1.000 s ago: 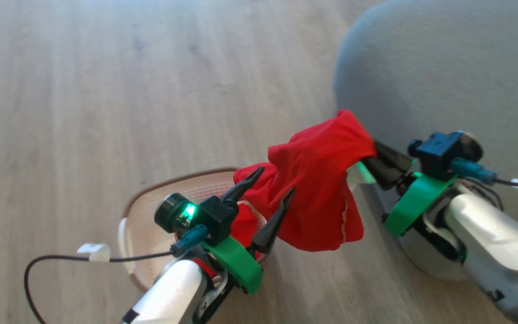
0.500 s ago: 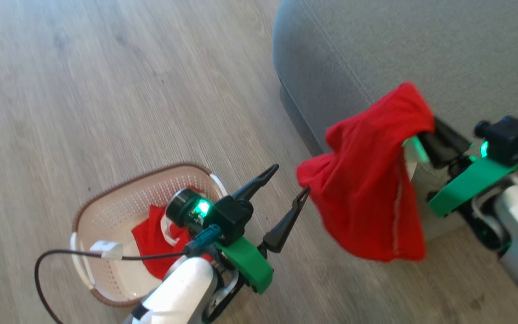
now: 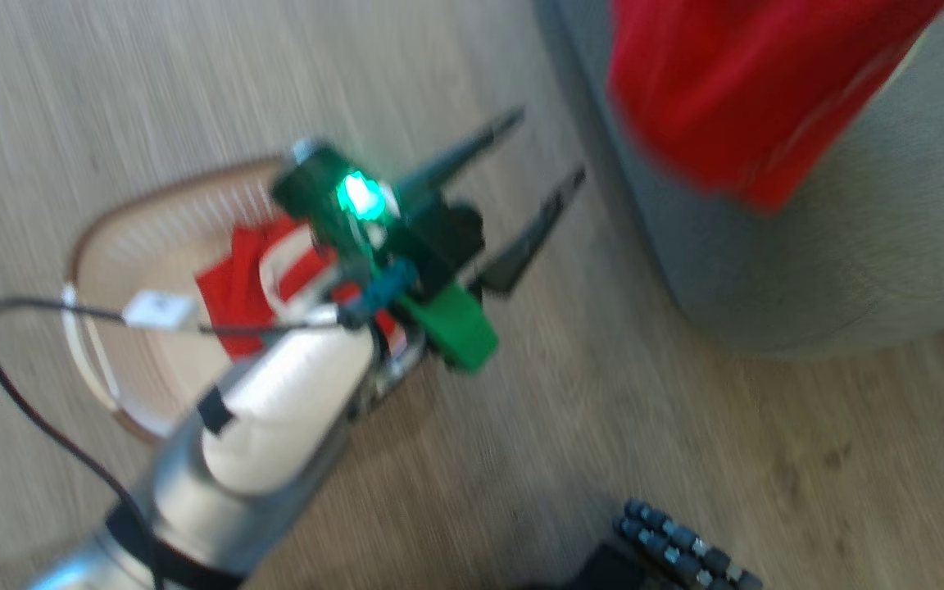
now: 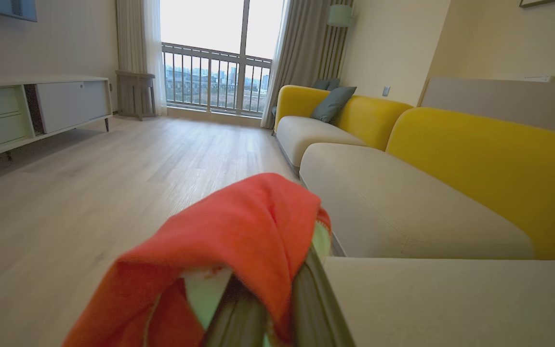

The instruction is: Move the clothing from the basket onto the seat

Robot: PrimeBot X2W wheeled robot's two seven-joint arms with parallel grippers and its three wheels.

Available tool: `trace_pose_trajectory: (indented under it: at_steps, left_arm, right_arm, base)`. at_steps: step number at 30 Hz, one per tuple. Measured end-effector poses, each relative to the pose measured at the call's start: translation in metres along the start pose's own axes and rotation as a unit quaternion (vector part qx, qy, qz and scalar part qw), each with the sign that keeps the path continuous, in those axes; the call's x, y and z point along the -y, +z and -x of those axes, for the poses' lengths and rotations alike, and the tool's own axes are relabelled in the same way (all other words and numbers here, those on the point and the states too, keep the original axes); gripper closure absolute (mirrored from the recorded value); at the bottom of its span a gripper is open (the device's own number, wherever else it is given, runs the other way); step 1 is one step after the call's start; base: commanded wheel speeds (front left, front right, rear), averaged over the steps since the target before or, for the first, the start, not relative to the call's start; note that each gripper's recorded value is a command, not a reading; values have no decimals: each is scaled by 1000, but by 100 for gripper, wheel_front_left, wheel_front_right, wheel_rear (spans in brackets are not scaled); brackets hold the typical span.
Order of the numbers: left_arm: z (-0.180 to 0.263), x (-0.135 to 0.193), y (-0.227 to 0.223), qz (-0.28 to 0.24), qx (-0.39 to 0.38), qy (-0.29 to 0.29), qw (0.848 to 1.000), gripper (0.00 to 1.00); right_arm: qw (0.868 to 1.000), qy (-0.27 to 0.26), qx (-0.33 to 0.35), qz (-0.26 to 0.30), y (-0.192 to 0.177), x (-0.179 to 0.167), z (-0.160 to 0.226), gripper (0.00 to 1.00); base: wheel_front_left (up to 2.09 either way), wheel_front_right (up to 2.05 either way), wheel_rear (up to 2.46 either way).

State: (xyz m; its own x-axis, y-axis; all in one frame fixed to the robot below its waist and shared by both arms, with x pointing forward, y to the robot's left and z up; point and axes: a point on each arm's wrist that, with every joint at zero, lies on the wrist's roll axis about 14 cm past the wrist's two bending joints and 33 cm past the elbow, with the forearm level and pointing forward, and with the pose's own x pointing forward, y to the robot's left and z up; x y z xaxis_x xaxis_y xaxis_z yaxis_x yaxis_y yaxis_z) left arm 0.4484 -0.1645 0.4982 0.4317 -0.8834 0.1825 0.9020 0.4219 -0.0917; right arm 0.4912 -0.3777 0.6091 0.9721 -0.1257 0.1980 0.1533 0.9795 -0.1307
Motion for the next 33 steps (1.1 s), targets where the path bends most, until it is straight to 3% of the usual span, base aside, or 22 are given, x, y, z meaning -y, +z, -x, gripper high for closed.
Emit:
trace_pose_trajectory:
  at_steps: [6, 14, 16, 19, 20, 22, 23, 24, 27, 33]
  left_arm:
    - [-2, -48, -50, 12, -15, 20, 1000, 0]
    - [4, -76, -102, 42, -33, 39, 998, 0]
    - [5, -80, -109, 47, -34, 42, 997, 0]
    - [10, -84, -125, 59, -44, 47, 996, 0]
    - [13, -85, -132, 63, -51, 49, 996, 0]
    - [18, -87, -142, 65, -61, 54, 995, 0]
    - [19, -88, -145, 67, -64, 56, 994, 0]
    - [20, -88, -146, 66, -68, 59, 994, 0]
    - [23, -85, -145, 67, -73, 59, 993, 0]
    - [27, -73, -126, 71, -70, 63, 993, 0]
  right_arm:
    - [995, -91, 24, 35, 2, 69, -58, 100]
    - [977, -194, -2, 91, -17, 145, -78, 100]
    - [972, -215, -27, 93, -39, 155, -76, 100]
    - [965, -226, -100, 82, -106, 151, -64, 100]
    - [964, -224, -127, 70, -134, 141, -59, 96]
    - [961, -214, -170, 40, -181, 116, -51, 53]
    - [960, -209, -185, 29, -197, 105, -48, 13]
    - [959, -204, -195, 23, -206, 98, -46, 0]
    - [959, -197, -201, 32, -203, 95, -44, 0]
    - [970, -155, -178, 58, -161, 86, -48, 0]
  base:
    - [0, 0, 0]
    - [0, 0, 0]
    - [0, 0, 0]
    - [0, 0, 0]
    - [0, 0, 0]
    - [0, 0, 0]
    - [0, 0, 0]
    - [0, 0, 0]
    - [0, 0, 0]
    - [0, 0, 0]
